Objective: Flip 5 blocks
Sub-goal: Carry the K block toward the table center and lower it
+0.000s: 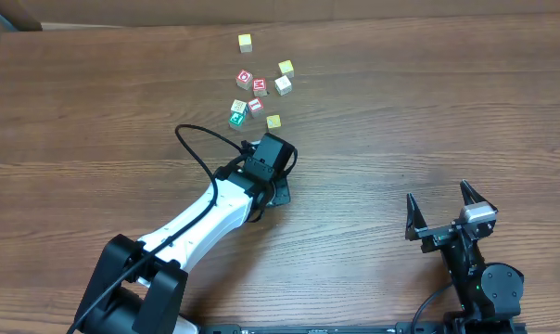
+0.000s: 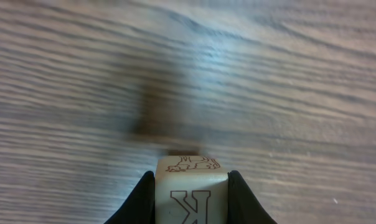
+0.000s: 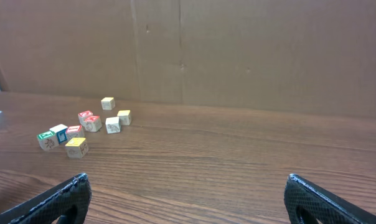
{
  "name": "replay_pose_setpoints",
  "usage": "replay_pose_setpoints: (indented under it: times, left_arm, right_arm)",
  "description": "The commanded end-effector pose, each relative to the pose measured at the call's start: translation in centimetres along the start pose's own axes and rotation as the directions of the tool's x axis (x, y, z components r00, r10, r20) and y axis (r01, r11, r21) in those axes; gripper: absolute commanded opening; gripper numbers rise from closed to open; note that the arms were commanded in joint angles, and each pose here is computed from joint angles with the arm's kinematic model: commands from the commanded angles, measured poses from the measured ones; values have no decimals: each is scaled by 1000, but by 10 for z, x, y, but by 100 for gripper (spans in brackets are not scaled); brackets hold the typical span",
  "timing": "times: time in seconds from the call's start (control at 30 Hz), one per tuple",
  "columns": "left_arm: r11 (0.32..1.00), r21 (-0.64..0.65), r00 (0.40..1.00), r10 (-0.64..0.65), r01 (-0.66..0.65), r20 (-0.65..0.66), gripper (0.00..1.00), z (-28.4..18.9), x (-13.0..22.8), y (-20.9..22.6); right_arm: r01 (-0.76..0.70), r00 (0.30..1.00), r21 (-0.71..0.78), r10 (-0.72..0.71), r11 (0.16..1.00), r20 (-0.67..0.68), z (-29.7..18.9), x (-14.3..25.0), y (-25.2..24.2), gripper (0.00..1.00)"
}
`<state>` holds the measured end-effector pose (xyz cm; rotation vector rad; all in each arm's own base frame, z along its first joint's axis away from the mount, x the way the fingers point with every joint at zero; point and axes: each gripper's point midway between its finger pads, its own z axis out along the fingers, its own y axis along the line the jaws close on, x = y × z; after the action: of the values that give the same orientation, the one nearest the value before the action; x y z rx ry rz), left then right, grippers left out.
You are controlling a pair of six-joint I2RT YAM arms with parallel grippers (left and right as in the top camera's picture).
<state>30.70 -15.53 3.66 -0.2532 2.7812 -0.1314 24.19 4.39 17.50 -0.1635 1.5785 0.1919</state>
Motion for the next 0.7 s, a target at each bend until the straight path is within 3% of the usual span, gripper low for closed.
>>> replay_pose_setpoints:
  times: [0.0, 0.17, 0.67]
  left_arm:
    - [999, -35, 997, -22, 25, 76, 12, 1, -15, 6]
    - [1000, 10, 991, 26, -28, 133, 12, 3, -30, -6]
    - [998, -31, 995, 54, -51, 82, 12, 24, -19, 0]
  right_arm:
    - [4, 1000, 0, -4, 1000, -1, 0, 3, 0, 100]
    - [4, 1000, 0, -4, 1000, -1, 0, 3, 0, 100]
    - [4, 1000, 0, -4, 1000, -1, 0, 3, 0, 100]
